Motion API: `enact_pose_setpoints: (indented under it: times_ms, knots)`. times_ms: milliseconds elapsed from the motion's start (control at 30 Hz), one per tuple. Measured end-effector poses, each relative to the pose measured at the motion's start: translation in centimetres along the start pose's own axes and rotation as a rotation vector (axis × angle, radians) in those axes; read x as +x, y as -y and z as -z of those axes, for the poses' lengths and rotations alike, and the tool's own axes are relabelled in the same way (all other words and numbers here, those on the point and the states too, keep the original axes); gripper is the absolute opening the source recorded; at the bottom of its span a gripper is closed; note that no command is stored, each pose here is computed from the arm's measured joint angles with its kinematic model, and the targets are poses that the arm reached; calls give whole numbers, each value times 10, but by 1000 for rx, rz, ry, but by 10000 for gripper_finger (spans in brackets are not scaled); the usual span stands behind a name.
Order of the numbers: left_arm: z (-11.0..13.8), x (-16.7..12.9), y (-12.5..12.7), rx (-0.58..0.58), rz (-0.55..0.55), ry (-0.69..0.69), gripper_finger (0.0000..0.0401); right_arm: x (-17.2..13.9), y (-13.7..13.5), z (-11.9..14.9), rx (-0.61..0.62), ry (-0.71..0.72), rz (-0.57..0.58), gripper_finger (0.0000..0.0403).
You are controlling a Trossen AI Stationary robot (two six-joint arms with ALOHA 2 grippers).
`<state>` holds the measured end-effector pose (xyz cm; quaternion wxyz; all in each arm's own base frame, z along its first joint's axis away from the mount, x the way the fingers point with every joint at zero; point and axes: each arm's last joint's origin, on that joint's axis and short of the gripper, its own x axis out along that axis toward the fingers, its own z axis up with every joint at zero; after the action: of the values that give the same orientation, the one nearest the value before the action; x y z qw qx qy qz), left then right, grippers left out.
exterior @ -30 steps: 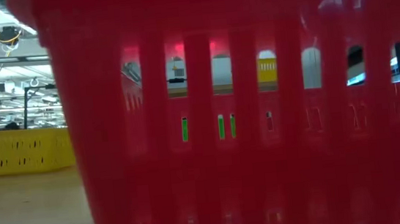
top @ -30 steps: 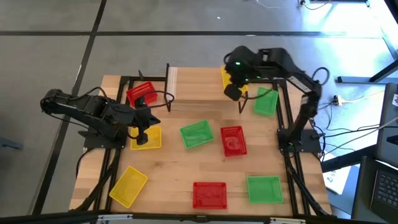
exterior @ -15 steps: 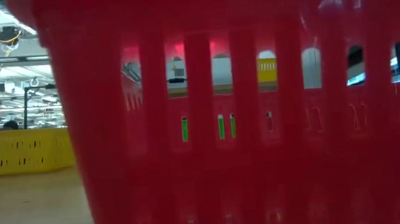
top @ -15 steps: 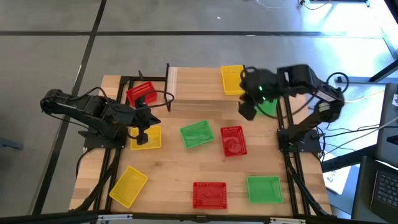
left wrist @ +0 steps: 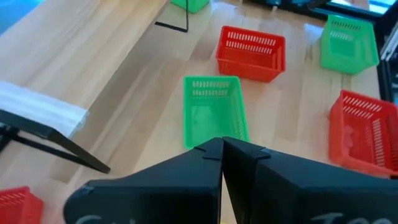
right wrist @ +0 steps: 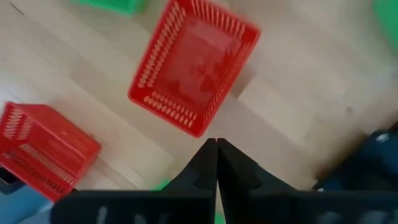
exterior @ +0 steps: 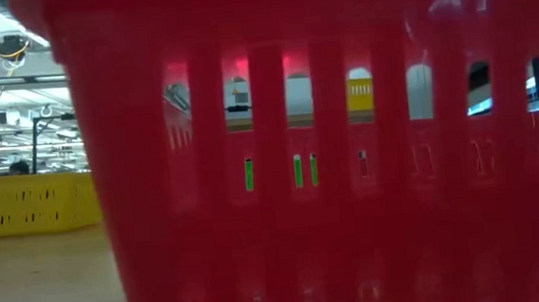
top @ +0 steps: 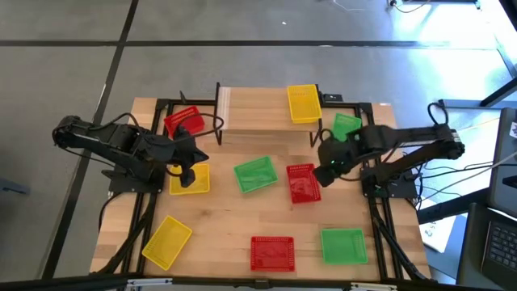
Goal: Stack baskets on shelf by color
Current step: Put the middle red bin on the shelf
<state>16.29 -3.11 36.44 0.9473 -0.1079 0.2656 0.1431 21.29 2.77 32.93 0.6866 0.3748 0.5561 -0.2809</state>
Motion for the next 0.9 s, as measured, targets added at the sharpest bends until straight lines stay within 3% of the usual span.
enact_pose_setpoints:
  times_ms: [233, 500, 900]
  knots:
    - [0, 0, 0, -48, 0, 0, 0, 51, 6, -1, 45, -57, -12, 52]
    - [0, 0, 0, -48, -1, 0, 0, 102, 25, -8, 193, -85, -47, 79]
    - [0, 0, 0, -41, -1, 0, 0, 129, 41, -17, 236, -58, -84, 79]
